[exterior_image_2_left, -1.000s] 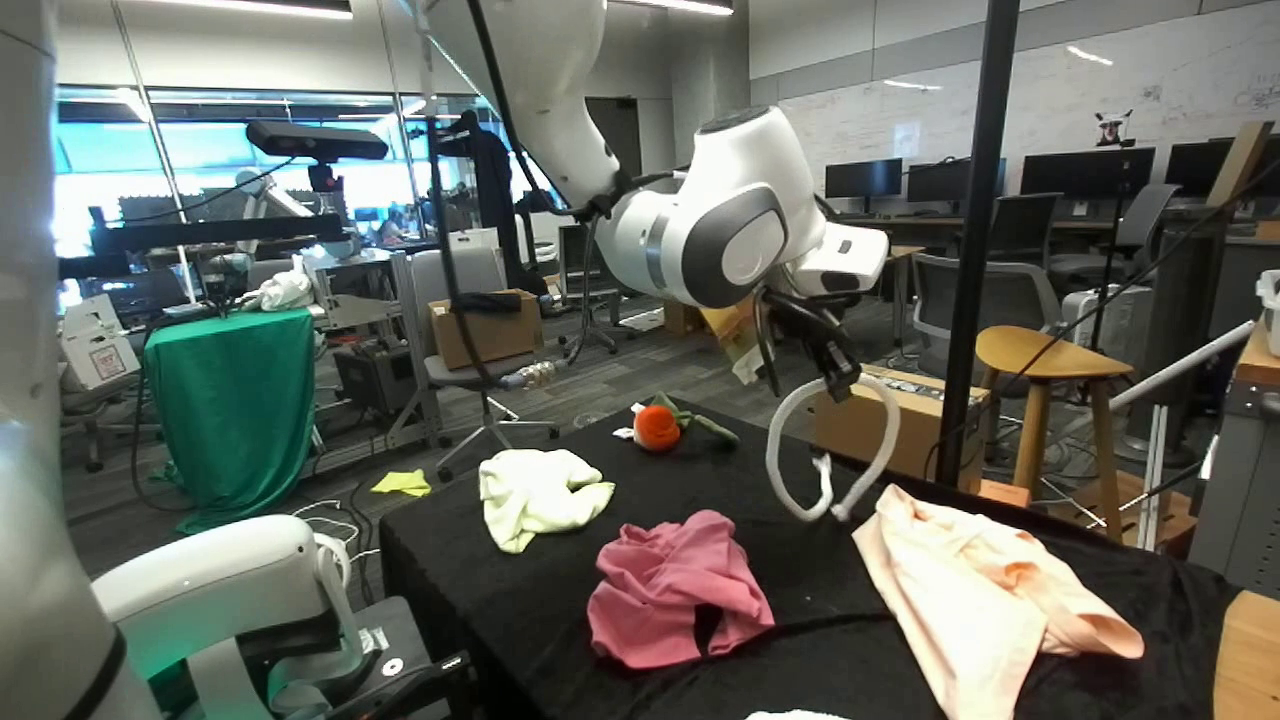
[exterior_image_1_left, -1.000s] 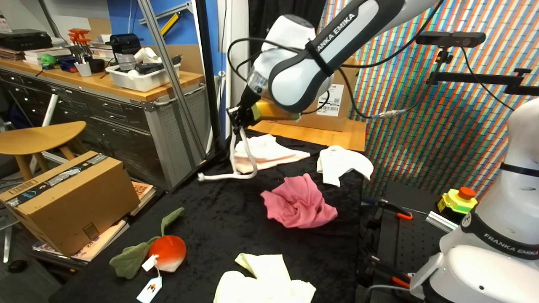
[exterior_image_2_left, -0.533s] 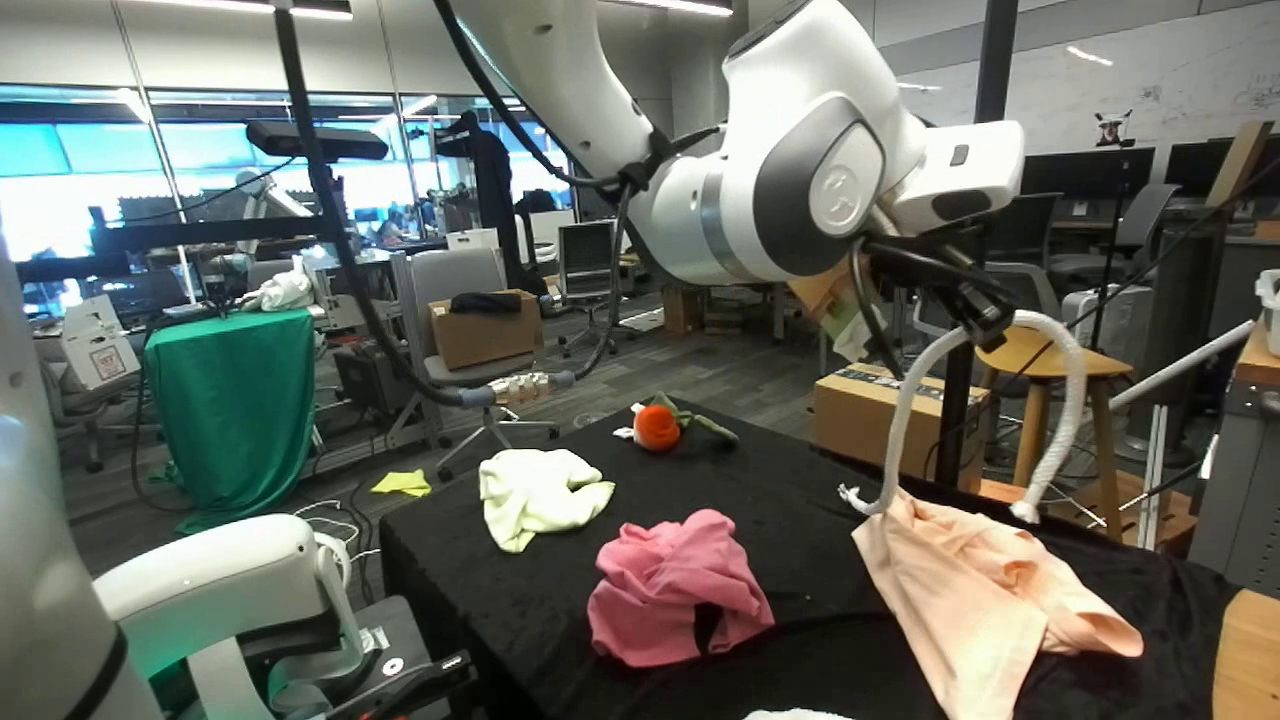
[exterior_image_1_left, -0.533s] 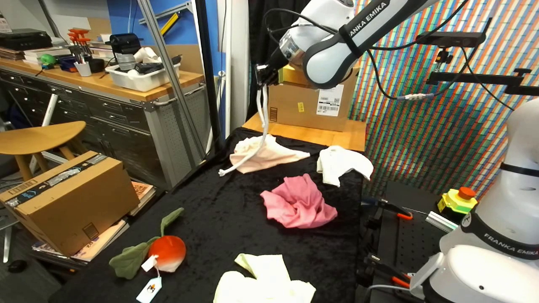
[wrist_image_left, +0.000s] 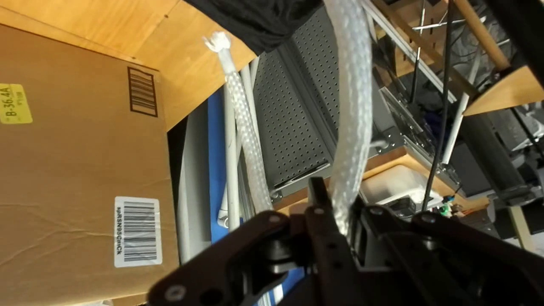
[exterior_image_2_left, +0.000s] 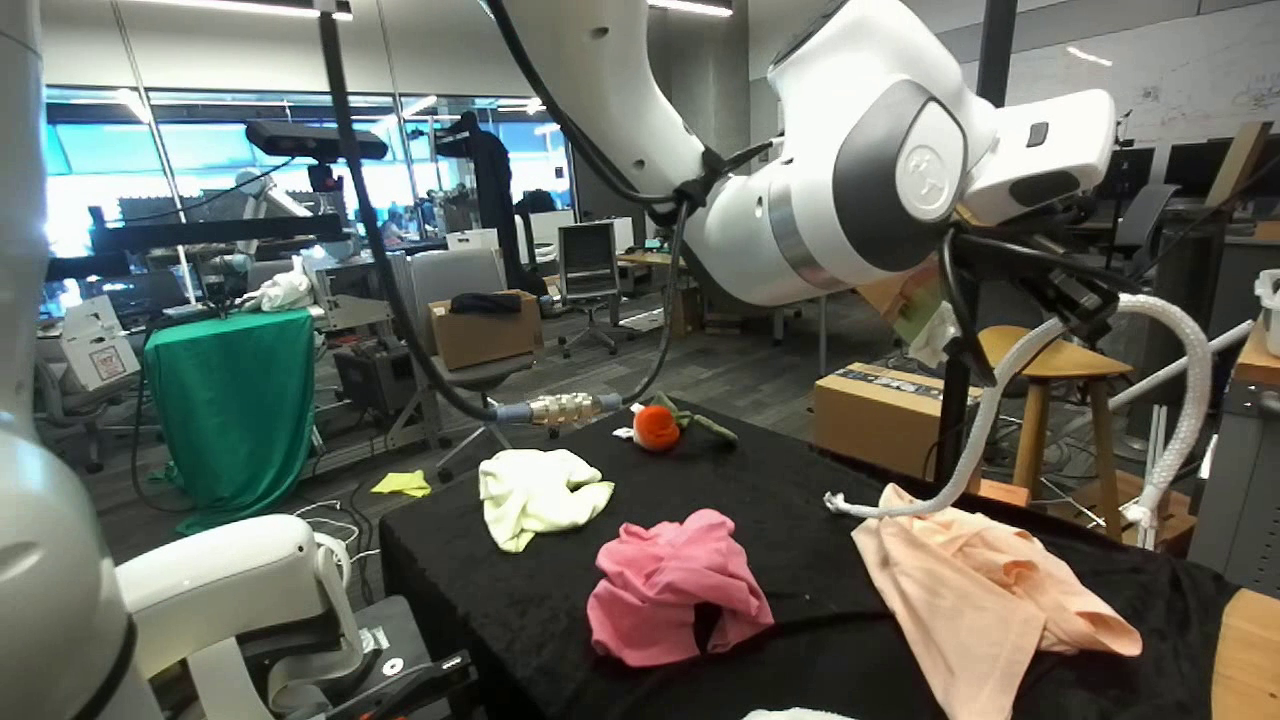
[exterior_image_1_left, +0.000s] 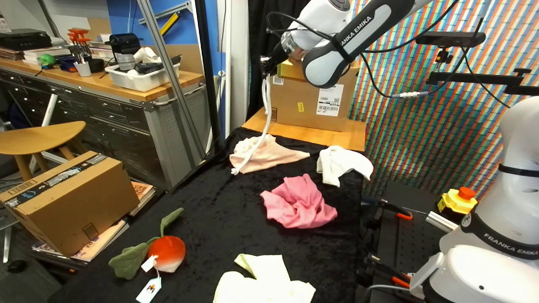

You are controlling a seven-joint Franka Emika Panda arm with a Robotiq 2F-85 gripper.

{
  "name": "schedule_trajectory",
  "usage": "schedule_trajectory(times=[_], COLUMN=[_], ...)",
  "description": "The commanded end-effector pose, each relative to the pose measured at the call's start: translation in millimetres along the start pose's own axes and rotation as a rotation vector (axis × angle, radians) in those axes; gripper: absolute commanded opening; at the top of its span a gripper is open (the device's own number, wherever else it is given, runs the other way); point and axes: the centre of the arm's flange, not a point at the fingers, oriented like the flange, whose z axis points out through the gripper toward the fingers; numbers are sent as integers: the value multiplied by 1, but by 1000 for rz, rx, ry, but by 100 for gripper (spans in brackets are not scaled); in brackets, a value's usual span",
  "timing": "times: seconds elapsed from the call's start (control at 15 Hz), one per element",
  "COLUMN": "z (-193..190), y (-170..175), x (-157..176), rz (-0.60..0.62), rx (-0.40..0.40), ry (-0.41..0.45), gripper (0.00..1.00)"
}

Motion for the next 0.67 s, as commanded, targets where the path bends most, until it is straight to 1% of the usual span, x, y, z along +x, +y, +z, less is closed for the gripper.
schedule_trajectory(times=[0.0,0.13,0.33,0.6], z=[12,19,31,50], y=[-41,-58,-69,-59], x=[-36,-58,-76,-84], rz=[-59,-105,-139,-143], rx=[2,11,-9,-76], ry=[-6,-54,-79,-98], gripper=[7,8,8,8])
